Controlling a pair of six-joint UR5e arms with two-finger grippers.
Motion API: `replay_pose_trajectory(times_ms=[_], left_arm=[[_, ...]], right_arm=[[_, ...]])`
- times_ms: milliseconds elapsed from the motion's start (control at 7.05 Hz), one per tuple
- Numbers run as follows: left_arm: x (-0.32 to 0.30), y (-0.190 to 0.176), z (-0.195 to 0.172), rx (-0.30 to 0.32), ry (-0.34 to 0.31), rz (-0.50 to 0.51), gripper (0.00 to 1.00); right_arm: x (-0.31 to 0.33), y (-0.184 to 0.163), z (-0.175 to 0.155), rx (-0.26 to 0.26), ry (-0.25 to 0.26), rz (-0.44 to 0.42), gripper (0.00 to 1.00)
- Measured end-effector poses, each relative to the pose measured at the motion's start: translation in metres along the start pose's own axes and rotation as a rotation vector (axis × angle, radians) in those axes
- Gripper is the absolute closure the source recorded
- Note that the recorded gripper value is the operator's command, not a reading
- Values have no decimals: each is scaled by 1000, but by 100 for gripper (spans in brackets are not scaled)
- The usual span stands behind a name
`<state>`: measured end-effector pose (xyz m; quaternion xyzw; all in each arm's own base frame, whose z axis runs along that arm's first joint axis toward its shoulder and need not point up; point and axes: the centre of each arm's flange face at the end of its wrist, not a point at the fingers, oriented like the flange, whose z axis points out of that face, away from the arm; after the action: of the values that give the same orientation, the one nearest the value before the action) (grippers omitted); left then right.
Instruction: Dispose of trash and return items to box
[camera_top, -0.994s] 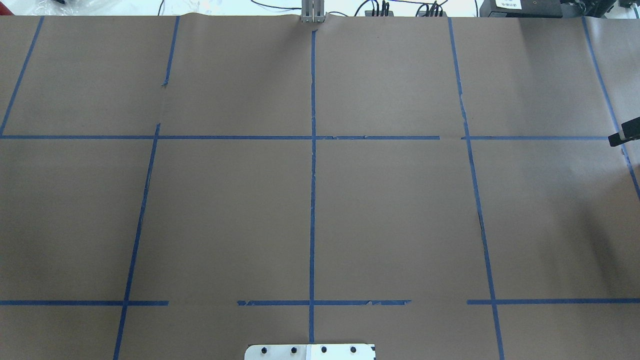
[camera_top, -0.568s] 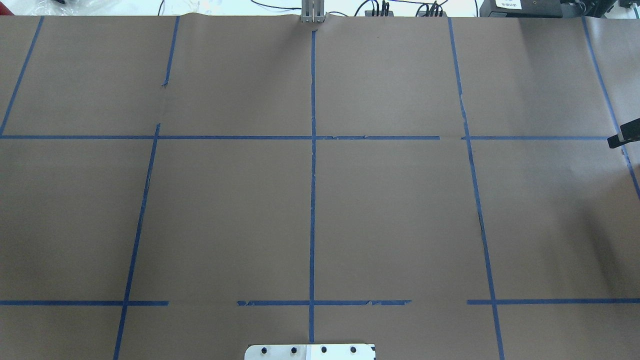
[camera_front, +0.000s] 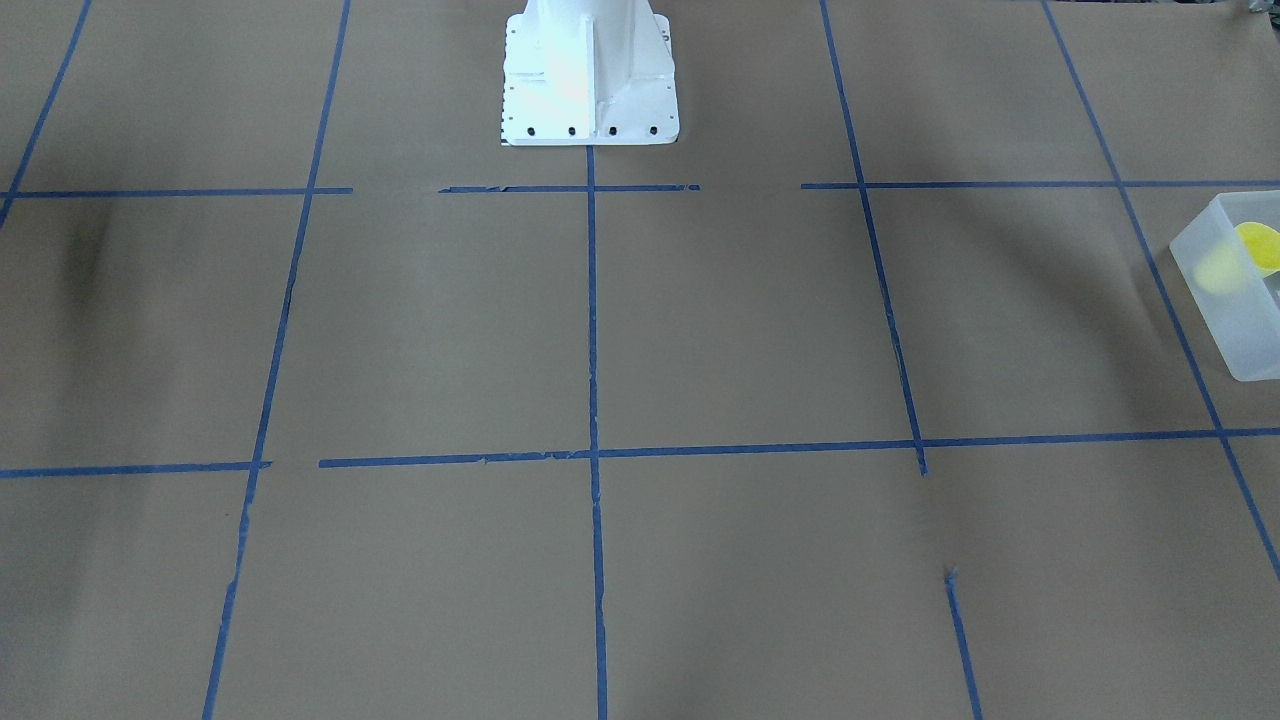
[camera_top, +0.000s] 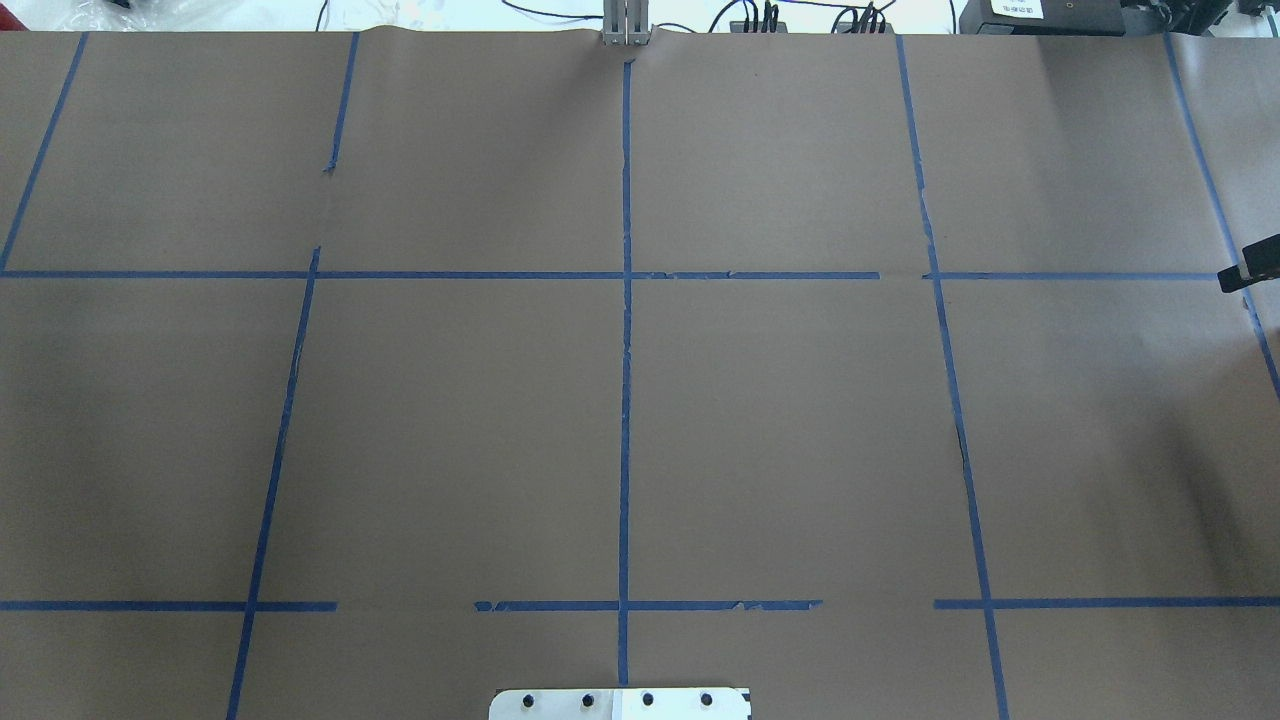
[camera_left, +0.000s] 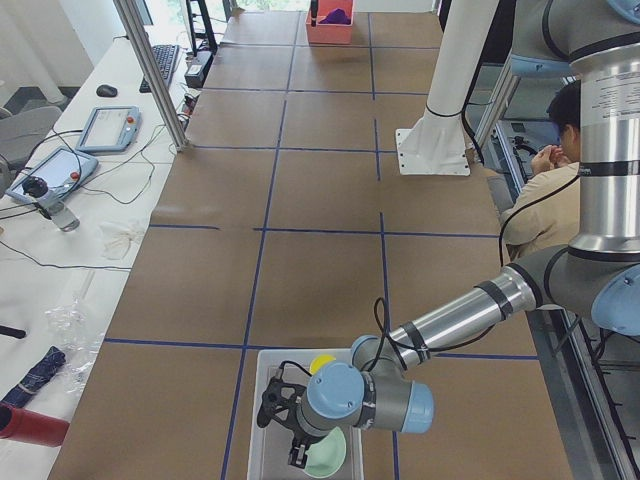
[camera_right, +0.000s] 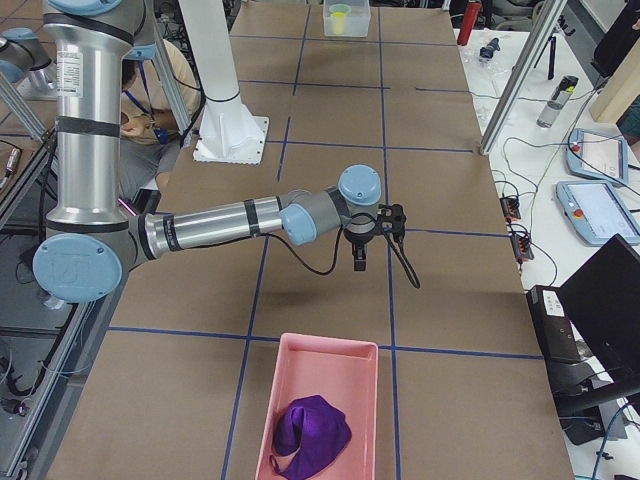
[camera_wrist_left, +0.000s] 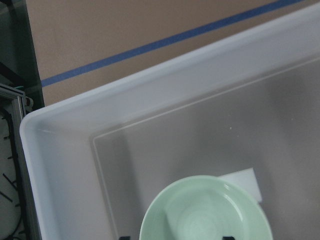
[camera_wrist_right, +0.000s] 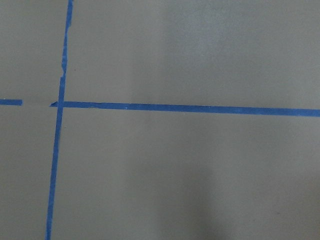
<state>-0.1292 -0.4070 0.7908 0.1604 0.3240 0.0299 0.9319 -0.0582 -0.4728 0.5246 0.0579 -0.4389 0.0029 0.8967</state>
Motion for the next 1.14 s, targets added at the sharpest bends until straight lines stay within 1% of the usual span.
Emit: replay_pose_trajectory(times_ms=[142,284,426,568,710,852,994,1135], left_arm=[[28,-38,-24,9,12,-39,30],[64,-85,-55,-14,25,-72,27],[102,-120,-83,-46,42,-92,23],[144,-139,-92,-72,87,-98,23],[192,-152,-91,-96,145,-112,22],[230,-157,-93,-107,179,-120,17],[250,-157,-99,-105,198,-115,14],[261,-149,-109,-97,210,-97,8]], right_arm=[[5,-2,-6,24,27,1,0],[14,-4,-16,47,39,11,0],[24,-3,-26,57,39,13,0],[33,-2,-31,47,37,-4,0],[44,-2,-37,27,45,-41,0],[50,-9,-48,9,57,-79,0],[49,-21,-58,-7,67,-93,0],[49,-31,-60,-24,75,-103,0]])
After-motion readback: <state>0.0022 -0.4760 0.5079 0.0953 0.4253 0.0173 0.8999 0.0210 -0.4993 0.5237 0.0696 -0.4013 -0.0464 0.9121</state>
